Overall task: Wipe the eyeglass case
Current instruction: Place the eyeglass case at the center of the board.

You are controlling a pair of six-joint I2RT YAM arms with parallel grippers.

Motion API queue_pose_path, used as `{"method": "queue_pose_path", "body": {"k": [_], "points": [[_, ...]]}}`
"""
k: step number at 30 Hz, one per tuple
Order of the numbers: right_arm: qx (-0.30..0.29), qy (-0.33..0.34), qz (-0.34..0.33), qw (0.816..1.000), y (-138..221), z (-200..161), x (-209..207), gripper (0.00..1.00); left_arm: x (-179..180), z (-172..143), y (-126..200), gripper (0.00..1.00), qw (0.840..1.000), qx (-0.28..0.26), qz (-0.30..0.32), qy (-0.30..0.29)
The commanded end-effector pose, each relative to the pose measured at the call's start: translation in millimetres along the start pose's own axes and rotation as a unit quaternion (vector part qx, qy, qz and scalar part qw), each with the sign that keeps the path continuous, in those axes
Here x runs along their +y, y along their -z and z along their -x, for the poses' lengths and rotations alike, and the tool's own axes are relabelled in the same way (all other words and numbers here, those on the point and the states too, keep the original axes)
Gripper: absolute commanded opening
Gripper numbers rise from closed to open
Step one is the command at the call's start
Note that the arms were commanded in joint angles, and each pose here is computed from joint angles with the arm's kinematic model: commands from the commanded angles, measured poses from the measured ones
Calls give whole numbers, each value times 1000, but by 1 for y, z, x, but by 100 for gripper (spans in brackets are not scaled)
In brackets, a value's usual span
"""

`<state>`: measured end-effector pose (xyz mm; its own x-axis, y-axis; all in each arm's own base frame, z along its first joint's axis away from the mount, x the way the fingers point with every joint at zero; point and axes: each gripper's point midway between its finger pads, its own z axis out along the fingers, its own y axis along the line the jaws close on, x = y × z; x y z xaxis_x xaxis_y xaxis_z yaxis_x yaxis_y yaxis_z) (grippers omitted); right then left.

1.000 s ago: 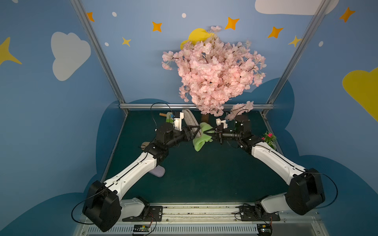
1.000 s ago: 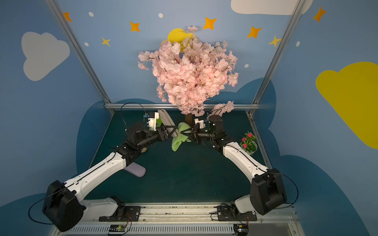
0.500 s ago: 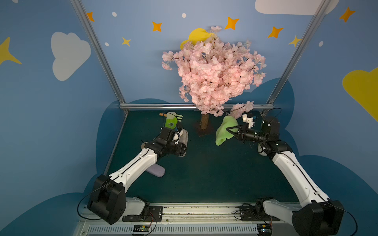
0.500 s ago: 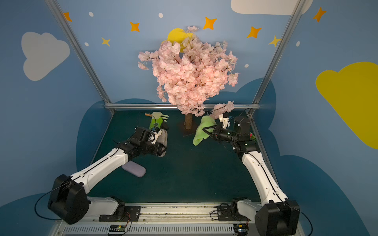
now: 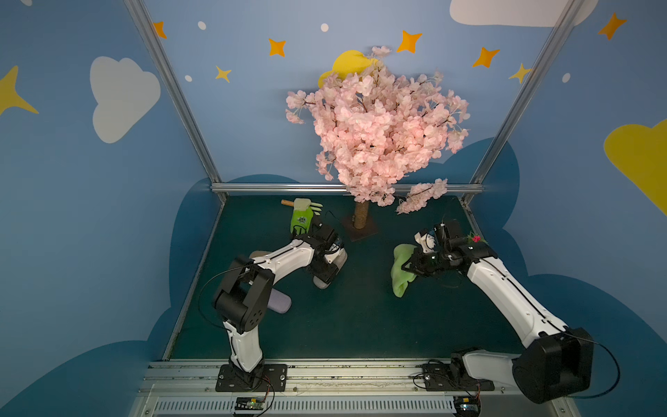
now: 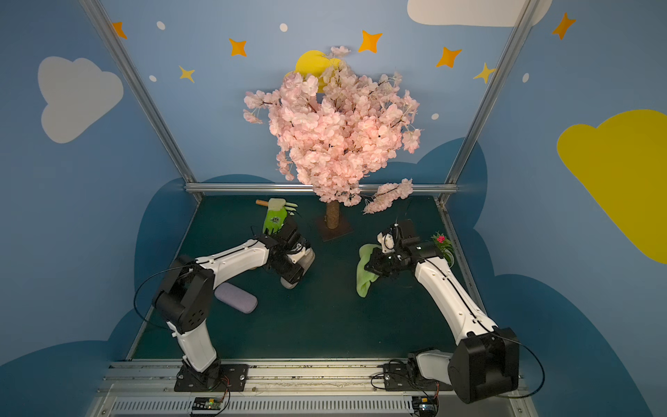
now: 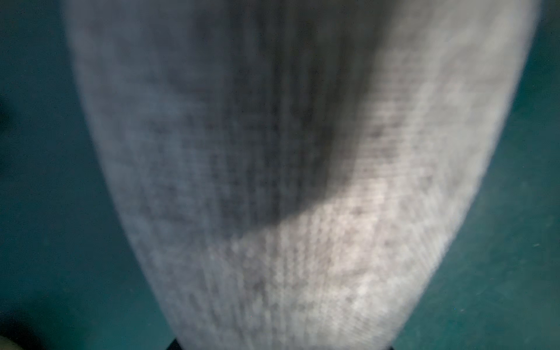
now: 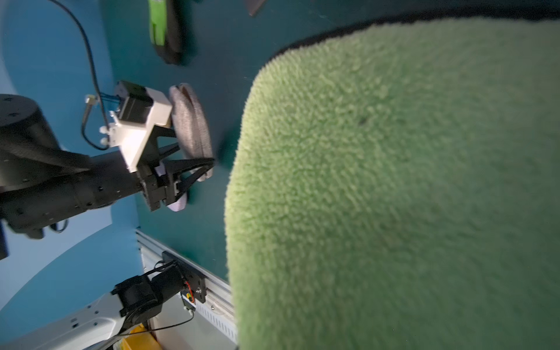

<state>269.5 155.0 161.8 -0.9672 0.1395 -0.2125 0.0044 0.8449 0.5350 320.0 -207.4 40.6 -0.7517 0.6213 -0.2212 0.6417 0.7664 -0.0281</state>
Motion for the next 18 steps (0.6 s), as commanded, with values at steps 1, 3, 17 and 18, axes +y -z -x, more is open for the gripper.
{"method": "queue_pose_path", "body": {"k": [1, 3, 17, 18], "points": [[5, 28, -71, 997, 2, 0, -23, 0, -14, -2, 4, 6, 997, 20, 10, -76], [23, 25, -93, 995, -6, -1, -33, 0, -25, 6, -2, 6, 993, 21, 13, -114], [97, 7, -164, 982, -66, -9, -70, 31, -42, 5, -17, 58, 984, 64, 26, -165], [100, 10, -164, 981, -68, -9, -68, 39, -41, 7, -13, 63, 984, 58, 29, -166]]}}
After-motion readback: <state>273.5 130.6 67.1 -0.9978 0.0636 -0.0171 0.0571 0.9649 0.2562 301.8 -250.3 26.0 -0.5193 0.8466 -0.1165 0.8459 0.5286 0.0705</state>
